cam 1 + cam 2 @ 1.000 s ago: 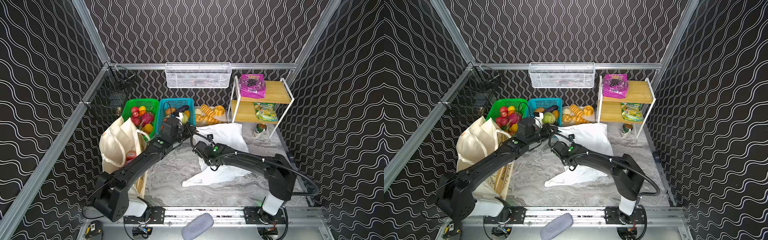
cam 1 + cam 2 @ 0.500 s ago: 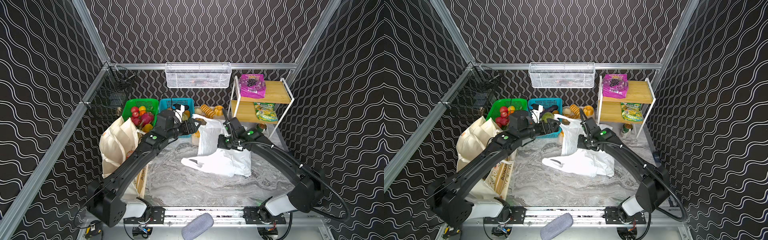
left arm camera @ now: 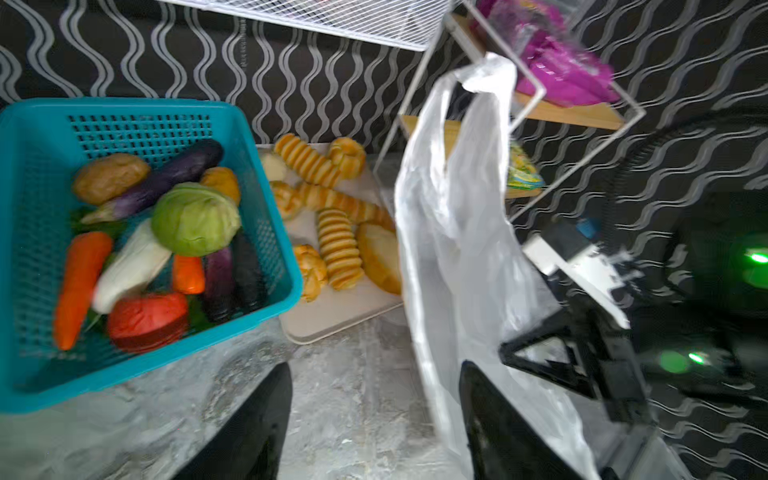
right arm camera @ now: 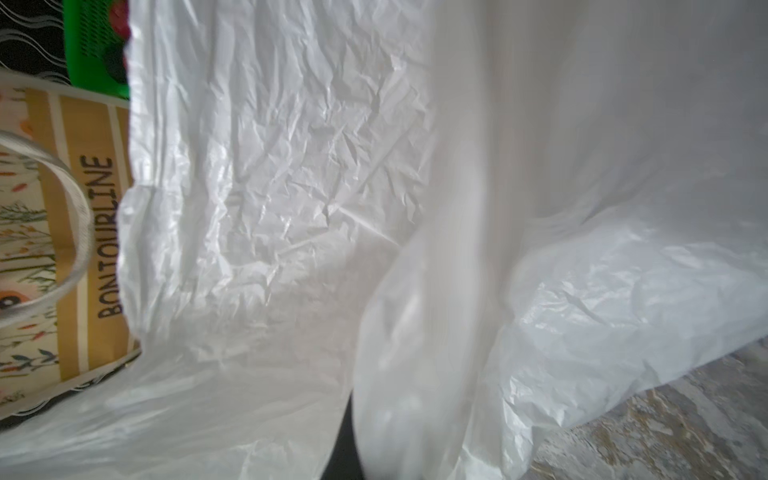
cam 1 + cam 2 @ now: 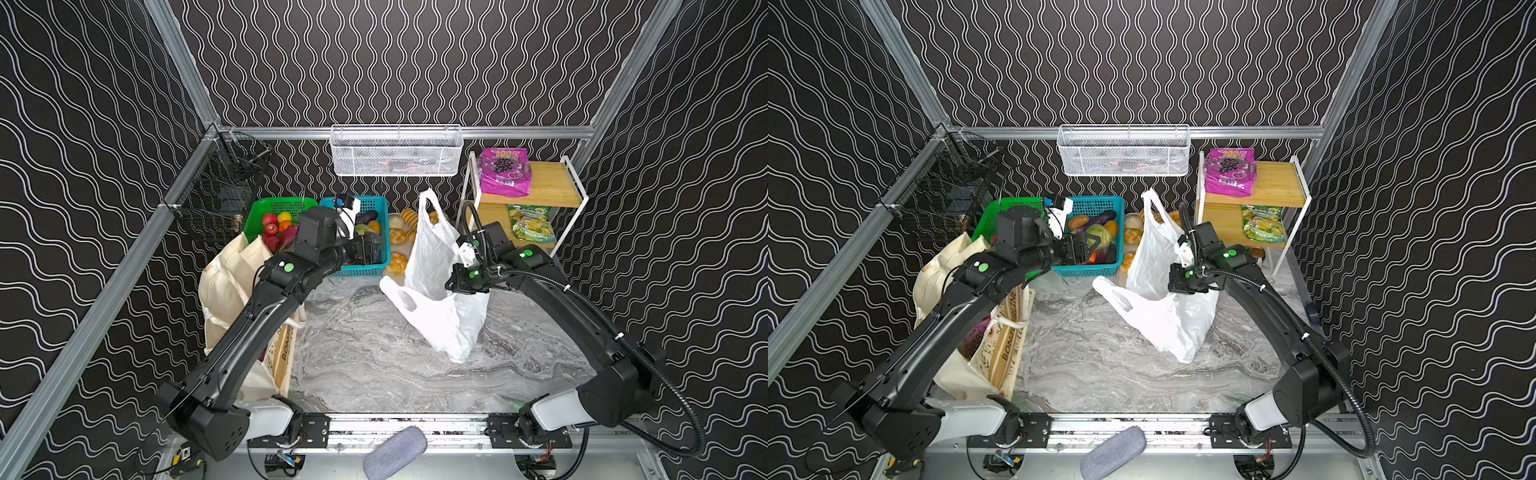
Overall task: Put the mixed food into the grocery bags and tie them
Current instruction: 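Grasp the green cabbage in the teal basket with the left gripper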
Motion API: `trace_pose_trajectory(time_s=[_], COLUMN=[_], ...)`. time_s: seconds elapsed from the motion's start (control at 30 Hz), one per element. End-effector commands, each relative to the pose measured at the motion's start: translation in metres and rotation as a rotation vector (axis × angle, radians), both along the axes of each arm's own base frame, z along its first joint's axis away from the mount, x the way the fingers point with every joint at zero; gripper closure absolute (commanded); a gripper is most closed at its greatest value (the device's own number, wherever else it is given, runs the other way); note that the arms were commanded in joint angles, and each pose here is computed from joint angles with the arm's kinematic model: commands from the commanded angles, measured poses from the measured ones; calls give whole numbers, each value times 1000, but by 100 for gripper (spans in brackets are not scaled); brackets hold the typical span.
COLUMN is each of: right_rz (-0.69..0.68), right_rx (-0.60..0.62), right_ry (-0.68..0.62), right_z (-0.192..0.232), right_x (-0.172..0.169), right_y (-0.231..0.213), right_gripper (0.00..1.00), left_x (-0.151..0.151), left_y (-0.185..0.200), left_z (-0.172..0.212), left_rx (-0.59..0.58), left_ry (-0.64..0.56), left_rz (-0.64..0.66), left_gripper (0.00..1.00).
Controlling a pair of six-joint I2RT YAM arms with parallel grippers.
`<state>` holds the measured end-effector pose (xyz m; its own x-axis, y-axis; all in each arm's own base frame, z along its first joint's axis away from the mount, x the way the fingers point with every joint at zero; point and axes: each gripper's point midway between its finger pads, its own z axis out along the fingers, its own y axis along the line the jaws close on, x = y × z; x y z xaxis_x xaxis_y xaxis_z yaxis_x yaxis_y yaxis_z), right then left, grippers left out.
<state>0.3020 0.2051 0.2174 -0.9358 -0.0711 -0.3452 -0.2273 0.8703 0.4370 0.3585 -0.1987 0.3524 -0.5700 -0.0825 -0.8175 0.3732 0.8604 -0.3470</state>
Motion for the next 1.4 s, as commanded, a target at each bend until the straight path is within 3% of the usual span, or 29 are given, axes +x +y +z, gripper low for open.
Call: trace_pose_trajectory(time_s=[0.0,0.2,0.3,0.4,0.63,0.8,0.9,1.07,1.27,1.37], right_rz=[49,38,41,50,56,60,62,65,62,58], right_rx=[-62,-20,1,46,74,91,94,87,85,91], right_ry=[16,-43,-48,-53,-50,-42,-42,-37,-41,-52], right_z=[-3,9,14,17,20,22,22,21,21,24], right_x=[-7,1,1,-1,-5,-8,-9,-10,-10,-10], right_y=[-7,-2,1,7,9,11,11,10,10,9], right_gripper=[100,100,100,100,100,100,100,100,100,100], left_x=[26,96,125,154,212,237,244,251,255,252], left_y=[19,20,21,30,35,22,29,47,39,39], left_z=[-16,-59,-86,-116,-161,-208,-236,-240,-248,-245], left_rx=[80,193,274,337,438,426,463,521,512,507], left_ry=[44,166,221,247,212,246,274,225,221,232], left_rz=[70,94,123,185,239,191,240,337,280,275], left_gripper=[36,39,34,20,1,1,1,1,21,48])
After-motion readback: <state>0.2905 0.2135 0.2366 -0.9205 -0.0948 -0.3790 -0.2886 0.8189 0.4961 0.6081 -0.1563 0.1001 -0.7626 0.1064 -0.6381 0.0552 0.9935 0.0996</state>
